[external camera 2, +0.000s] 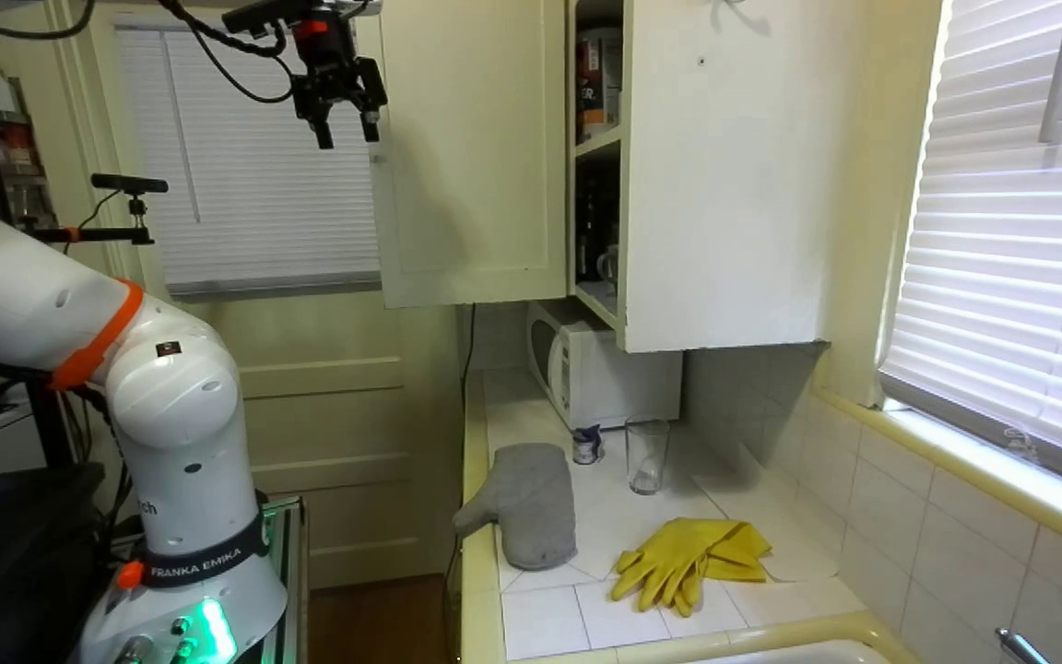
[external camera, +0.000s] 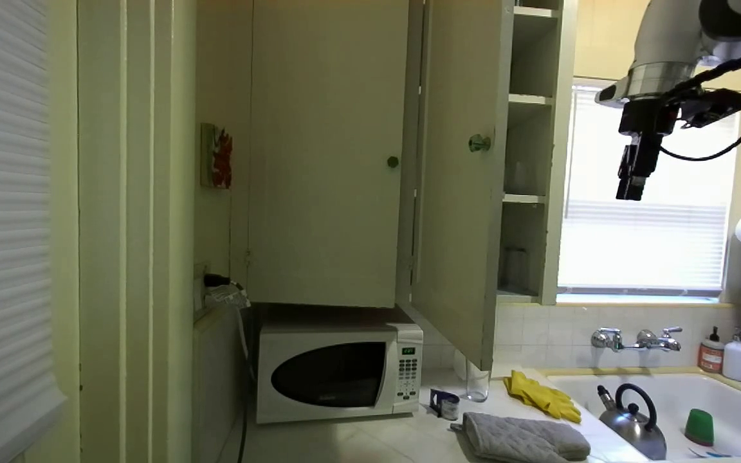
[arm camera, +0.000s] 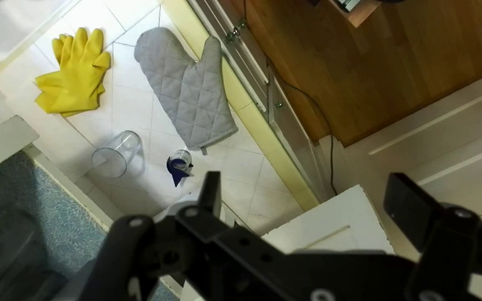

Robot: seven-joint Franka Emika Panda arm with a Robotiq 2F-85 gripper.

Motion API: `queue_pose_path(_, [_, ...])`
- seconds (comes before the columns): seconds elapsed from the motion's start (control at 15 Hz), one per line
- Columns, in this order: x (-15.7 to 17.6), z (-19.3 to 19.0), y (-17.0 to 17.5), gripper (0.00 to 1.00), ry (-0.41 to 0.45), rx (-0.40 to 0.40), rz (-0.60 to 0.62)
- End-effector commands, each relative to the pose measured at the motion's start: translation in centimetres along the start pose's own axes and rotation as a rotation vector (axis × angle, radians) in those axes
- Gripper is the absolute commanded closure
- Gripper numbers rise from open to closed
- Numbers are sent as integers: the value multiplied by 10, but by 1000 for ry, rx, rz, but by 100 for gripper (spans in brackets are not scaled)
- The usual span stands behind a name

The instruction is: Close the open upper cabinet door.

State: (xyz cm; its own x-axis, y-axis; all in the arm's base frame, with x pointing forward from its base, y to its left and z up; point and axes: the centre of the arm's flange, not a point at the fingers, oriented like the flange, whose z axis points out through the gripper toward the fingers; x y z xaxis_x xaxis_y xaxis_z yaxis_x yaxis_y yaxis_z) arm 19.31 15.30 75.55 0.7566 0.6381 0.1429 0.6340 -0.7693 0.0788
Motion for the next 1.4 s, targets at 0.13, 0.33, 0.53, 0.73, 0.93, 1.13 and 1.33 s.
queue_pose_path(0.13, [47, -61, -30, 0, 153, -84, -180])
queue_pose_path(0.33, [61, -117, -65, 0, 224, -140, -319])
queue_pose_path(0.53, [53, -165, -90, 0, 306, -198, -453])
queue_pose_path(0.73, [48, -202, -115, 0, 406, -222, -595])
queue_pose_path(0.93, [51, -224, -146, 0, 482, -224, -739])
queue_pose_path(1.13, [59, -234, -171, 0, 529, -220, -882])
queue_pose_path(1.33, [68, -237, -186, 0, 579, -218, -1020])
